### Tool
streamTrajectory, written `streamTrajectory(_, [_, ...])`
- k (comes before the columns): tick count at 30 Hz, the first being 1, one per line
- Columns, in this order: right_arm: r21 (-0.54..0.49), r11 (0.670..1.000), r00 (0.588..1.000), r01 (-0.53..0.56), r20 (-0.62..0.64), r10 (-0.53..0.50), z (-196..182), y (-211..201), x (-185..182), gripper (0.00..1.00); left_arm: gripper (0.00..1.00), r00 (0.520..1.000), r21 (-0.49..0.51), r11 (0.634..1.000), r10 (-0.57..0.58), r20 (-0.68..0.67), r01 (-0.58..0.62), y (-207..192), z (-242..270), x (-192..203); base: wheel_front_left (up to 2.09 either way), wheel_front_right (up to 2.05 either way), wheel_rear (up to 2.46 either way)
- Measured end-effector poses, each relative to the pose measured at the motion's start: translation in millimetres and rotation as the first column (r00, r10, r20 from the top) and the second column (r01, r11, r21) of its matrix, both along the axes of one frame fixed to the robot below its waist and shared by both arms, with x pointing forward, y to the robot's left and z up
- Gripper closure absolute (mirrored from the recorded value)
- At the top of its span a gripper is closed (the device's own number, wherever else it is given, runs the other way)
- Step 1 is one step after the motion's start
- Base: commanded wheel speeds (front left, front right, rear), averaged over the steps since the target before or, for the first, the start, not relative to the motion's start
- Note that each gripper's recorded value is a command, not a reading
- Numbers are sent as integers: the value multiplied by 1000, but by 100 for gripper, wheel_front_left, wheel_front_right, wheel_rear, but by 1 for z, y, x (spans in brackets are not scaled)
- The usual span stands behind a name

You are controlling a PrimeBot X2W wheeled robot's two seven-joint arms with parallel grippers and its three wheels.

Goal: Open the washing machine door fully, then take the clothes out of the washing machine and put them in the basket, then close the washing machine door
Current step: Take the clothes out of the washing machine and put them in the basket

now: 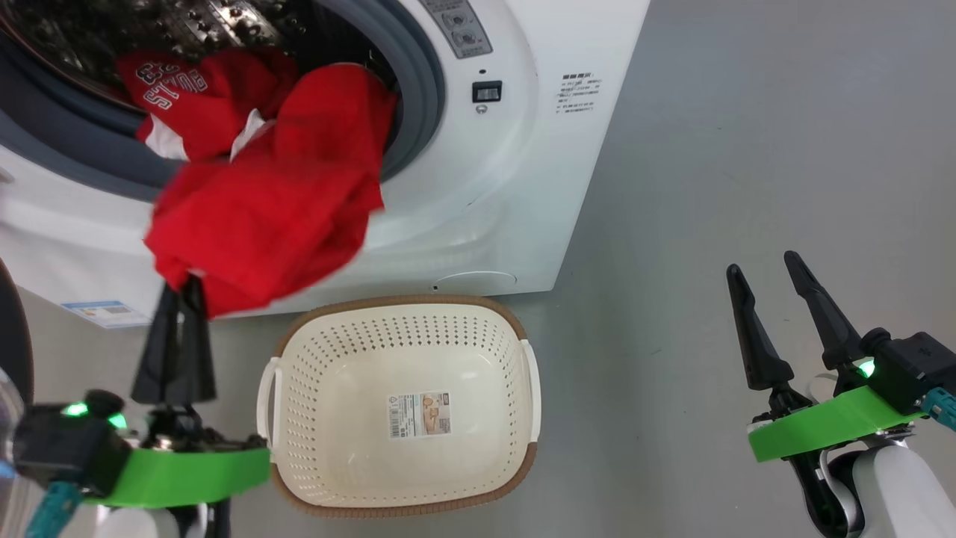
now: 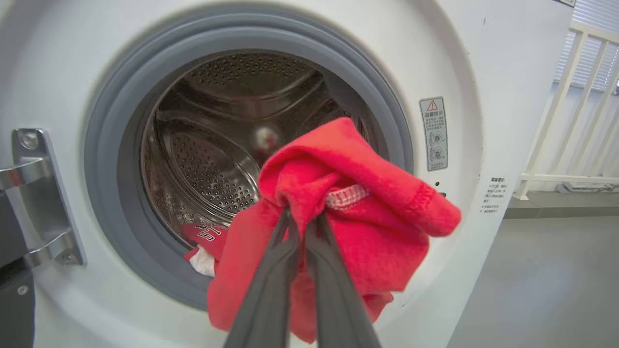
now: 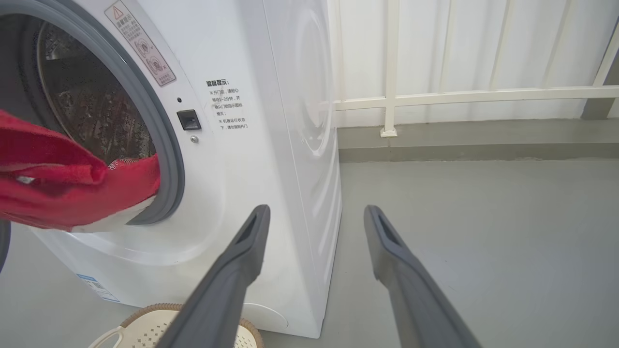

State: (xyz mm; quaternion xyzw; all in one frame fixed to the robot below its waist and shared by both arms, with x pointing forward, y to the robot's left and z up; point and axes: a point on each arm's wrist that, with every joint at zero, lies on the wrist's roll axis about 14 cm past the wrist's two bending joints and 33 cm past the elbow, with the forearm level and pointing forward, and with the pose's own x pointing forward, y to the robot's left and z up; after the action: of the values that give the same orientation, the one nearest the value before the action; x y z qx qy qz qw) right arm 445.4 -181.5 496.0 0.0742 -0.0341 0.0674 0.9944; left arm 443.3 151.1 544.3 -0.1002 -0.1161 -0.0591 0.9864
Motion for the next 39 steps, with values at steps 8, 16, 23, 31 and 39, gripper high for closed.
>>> streamTrajectory(8, [-3,1000,1000,8,-10,-8,-4,-3,1,0,100,969,-10,999,-36,-245,34,-13,-80,-7,0,0,0])
streamTrajectory(16, [-7,1000,1000,21,-15,-21,-7,-8,6,0,100,898,-8,996,-81,-431,86,-27,-146,-8,0,0,0])
streamTrajectory(23, [-9,999,999,33,-20,-34,-11,-12,9,0,100,821,6,989,-118,-558,146,-42,-191,-6,0,0,0])
streamTrajectory(31, [-14,998,998,56,-42,-57,-19,-20,8,0,100,732,23,976,-148,-665,219,-57,-231,-11,0,0,0])
streamTrajectory(39, [-17,997,996,69,-57,-69,-26,-23,10,0,100,621,19,954,-181,-763,300,-70,-269,-29,0,0,0])
